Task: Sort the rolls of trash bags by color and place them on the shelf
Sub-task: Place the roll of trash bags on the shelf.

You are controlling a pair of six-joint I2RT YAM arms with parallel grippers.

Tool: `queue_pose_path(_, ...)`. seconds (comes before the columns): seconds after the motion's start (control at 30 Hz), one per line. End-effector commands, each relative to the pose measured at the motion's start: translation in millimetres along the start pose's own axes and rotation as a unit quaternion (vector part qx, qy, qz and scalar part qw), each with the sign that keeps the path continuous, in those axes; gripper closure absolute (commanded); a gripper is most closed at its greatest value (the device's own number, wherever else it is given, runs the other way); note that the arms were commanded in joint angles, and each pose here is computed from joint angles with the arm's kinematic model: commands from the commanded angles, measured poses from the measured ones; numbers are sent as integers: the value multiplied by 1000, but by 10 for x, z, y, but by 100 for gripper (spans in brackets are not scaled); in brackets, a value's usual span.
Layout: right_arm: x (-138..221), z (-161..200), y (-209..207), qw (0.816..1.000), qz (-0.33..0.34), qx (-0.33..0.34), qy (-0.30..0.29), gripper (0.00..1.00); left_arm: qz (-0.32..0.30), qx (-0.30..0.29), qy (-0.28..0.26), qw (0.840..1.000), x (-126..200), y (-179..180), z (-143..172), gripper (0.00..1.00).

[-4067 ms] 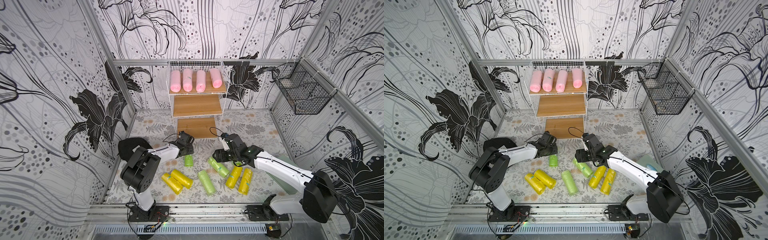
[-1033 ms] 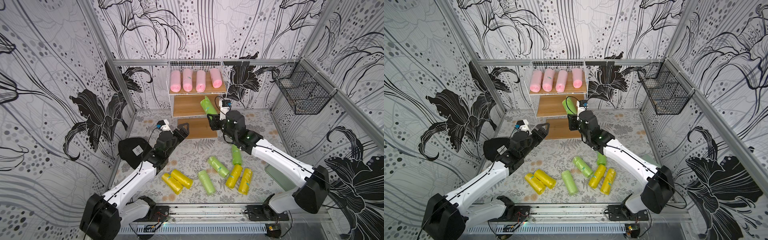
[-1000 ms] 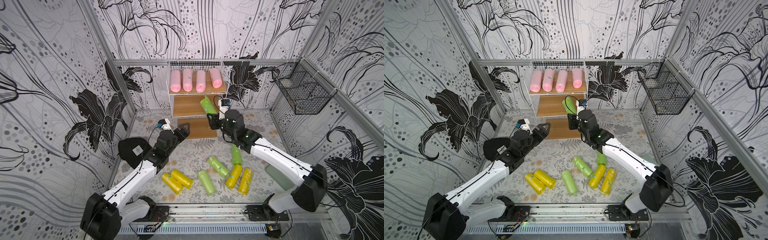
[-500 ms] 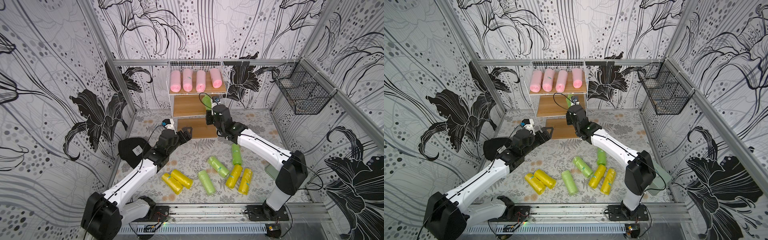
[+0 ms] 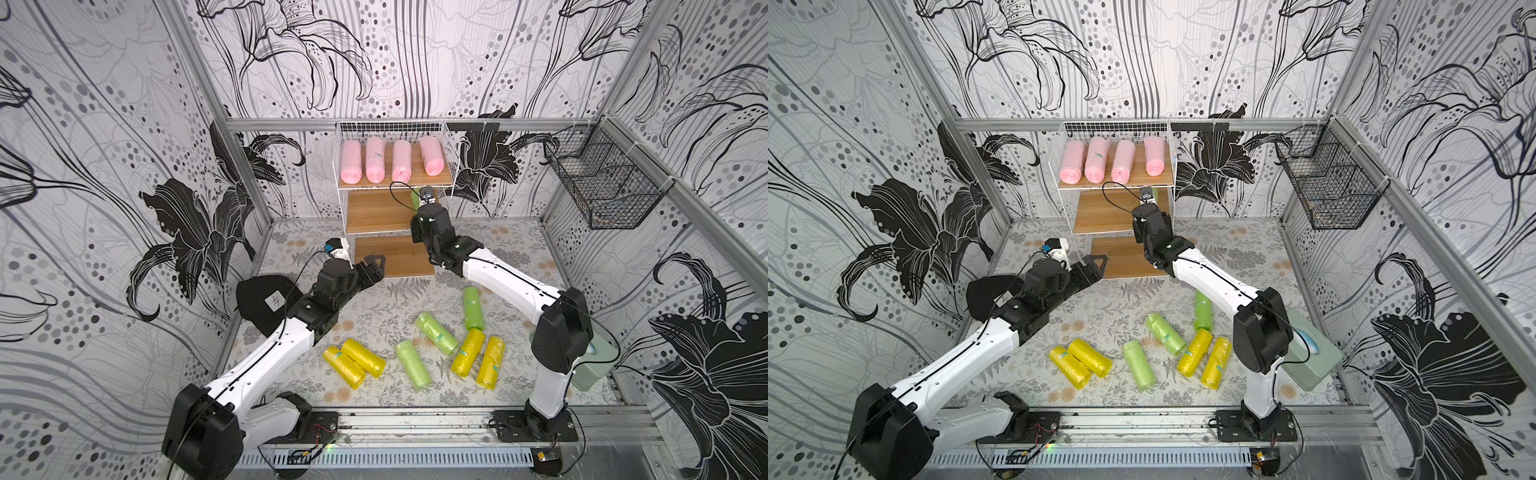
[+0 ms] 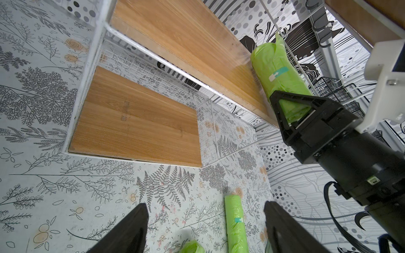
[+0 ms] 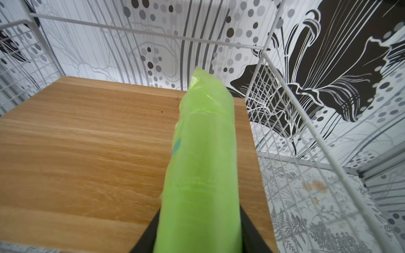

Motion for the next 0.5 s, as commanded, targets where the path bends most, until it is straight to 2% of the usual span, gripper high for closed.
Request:
queue_pose_path(0.0,-43,-127,-151,999,34,-6,-14,63,16,-12,-4,1000,41,-74,-39,14)
queue_pose_path(0.17,-73,-113,-172,999,36,-5,-9,56,14,-13,-3,1000,31,-69,-37,14)
queue_pose_path(0.33,-29,-92,-189,999,36,-6,-8,39,14,-13,-2,1000,29,-70,-35,14)
queue_pose_path(0.47,29,-96,-216,999,32,-15,-14,32,13,-14,-1,1000,30,-70,-35,14)
Point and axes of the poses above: each gripper's point midway between its finger pads, its own x axis back along the fingers, its own y axis along the line the jaws close on, z = x × y, the point moved 6 cm from there along x, back along the fingers, and after that the axes turned 13 degrees about x, right-handed, at the moved point
